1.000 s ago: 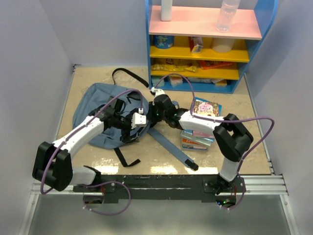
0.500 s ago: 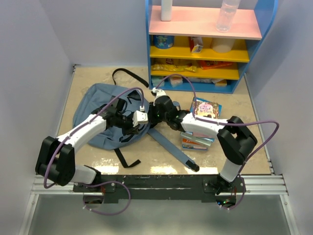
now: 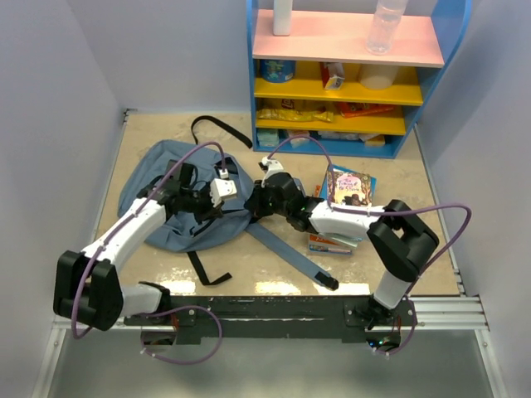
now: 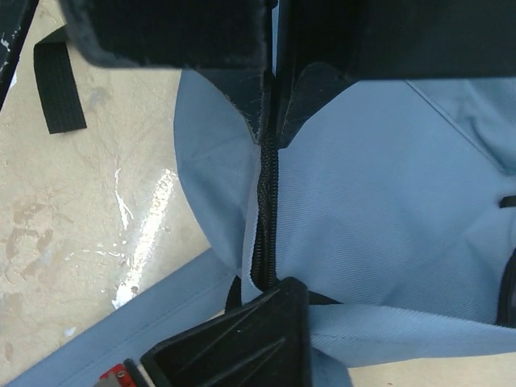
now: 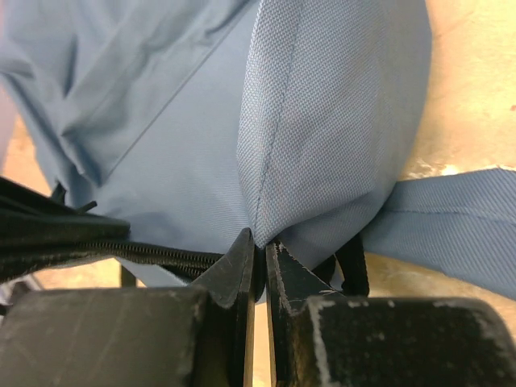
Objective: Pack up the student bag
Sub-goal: Unzip the student bag at the center of the board.
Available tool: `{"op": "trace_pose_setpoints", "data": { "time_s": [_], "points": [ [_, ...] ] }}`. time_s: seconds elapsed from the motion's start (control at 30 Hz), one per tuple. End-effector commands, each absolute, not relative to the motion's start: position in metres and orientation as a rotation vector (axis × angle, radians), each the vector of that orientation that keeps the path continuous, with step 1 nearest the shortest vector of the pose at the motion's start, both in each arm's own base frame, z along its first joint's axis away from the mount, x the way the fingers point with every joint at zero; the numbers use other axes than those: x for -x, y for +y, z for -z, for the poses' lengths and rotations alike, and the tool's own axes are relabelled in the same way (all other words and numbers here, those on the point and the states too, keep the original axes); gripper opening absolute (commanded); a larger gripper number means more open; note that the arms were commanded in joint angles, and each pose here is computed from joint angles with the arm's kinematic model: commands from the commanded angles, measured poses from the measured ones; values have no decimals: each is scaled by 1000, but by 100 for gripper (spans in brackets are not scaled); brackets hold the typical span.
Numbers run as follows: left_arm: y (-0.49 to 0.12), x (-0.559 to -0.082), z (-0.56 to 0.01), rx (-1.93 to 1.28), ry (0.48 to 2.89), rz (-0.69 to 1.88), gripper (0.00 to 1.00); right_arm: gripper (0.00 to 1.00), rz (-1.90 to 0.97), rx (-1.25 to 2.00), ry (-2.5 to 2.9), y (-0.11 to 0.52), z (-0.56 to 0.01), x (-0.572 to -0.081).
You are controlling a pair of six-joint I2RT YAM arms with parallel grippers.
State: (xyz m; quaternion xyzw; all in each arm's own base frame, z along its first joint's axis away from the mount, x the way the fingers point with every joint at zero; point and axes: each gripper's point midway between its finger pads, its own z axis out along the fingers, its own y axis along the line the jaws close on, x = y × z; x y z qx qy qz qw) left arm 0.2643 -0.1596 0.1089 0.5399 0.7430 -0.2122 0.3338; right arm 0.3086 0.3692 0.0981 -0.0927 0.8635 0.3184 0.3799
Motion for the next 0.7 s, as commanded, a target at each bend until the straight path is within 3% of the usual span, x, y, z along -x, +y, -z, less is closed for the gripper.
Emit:
{"op": "trace_pose_setpoints", "data": {
  "time_s": [0.0,0.1,0.23,0.33,0.57,0.67],
  "points": [
    [-144,-275,-136,-1322,1925,471,0,5,-806,185,2174,356,-105,-310],
    [-139,-271,-141,-1306,1924,454,0,9,-824,173,2164,355,-106,-308],
    [-136,-261,-132,-1328,1954,474,0,31,-861,141,2148,352,-105,-303],
    [-139,-256,-128,-1340,1961,511,0,41,-912,122,2125,357,-115,-302],
    [-137,-256,-131,-1329,1973,503,0,40,-945,105,2093,357,-128,-303],
    [-134,-260,-139,-1295,1961,455,0,29,-949,118,2106,360,-122,-301]
  ]
}}
